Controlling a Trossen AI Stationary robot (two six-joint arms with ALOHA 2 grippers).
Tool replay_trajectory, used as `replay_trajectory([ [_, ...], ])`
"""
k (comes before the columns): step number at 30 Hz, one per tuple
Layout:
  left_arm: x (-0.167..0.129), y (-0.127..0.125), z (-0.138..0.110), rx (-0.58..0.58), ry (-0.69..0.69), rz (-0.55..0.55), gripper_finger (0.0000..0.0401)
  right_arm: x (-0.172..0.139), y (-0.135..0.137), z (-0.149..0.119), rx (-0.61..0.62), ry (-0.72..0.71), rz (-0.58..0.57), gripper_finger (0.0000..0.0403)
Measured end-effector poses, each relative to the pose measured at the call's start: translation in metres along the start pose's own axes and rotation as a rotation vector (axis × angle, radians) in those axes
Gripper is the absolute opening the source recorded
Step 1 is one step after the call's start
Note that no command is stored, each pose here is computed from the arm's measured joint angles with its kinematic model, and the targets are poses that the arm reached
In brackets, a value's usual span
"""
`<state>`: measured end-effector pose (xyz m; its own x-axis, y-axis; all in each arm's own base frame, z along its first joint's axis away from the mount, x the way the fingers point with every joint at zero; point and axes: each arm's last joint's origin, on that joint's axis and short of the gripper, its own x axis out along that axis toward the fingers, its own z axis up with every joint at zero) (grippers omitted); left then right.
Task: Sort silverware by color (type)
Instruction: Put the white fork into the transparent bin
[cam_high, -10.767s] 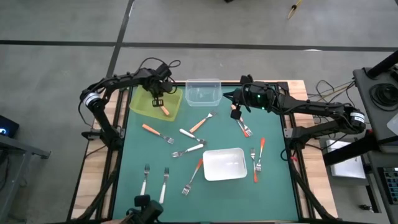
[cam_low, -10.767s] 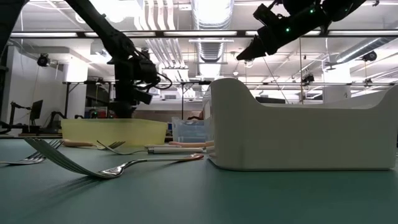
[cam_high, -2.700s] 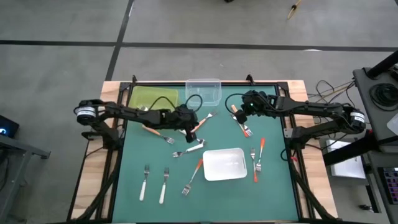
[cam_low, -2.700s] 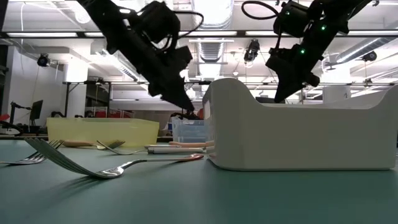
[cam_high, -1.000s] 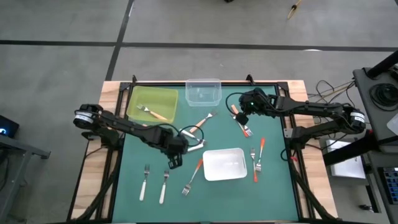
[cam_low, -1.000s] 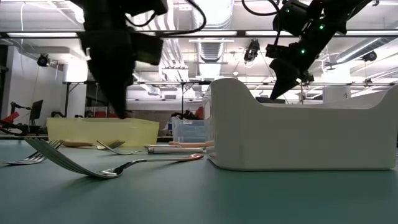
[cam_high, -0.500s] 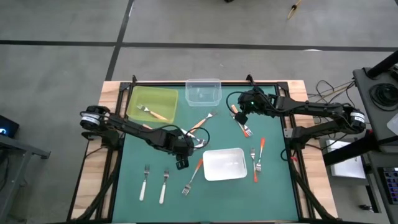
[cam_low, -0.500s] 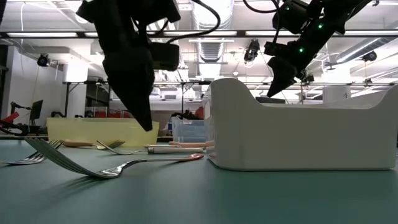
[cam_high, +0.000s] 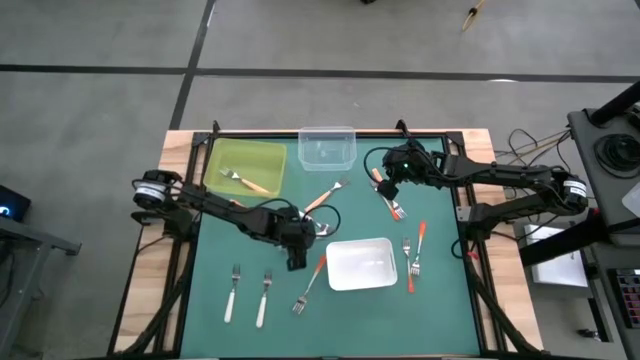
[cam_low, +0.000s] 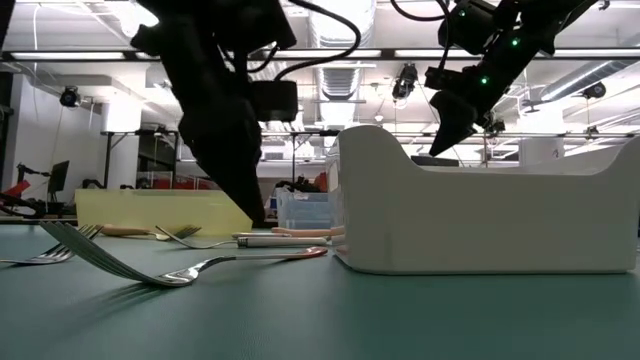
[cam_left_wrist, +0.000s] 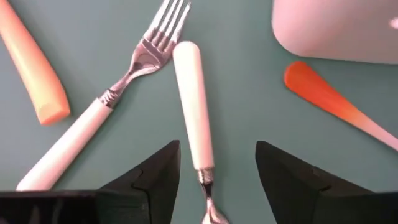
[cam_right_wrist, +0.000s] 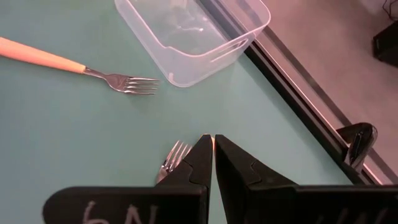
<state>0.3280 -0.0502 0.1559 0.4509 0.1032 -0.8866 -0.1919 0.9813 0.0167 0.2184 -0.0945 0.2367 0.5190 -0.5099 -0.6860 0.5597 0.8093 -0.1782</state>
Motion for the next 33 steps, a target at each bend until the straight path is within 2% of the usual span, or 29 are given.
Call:
replay_trajectory([
  [6,0.01,0.008,-0.006,-0.009,-0.067,-0.01,0.0191,0.0,0.0,0.0,0.007,0.0,0.0,0.0011],
  [11,0.017,0.013,-0.011,0.001,-0.105,0.034,0.0191,0.0,0.0,0.0,0.008,0.0,0.0,0.0011],
  [24,0.034,0.012,-0.015,0.001,-0.082,0.039,0.0188,0.0,0.0,0.0,0.018,-0.001,0.0,0.0011],
  [29,0.036,0.011,-0.016,0.004,-0.076,0.035,0.0161,0.0,0.0,0.0,0.023,-0.002,0.0,0.0011],
  [33,0.036,0.01,-0.016,0.004,-0.075,0.029,0.0125,0.0,0.0,0.0,0.023,-0.003,0.001,0.0011],
])
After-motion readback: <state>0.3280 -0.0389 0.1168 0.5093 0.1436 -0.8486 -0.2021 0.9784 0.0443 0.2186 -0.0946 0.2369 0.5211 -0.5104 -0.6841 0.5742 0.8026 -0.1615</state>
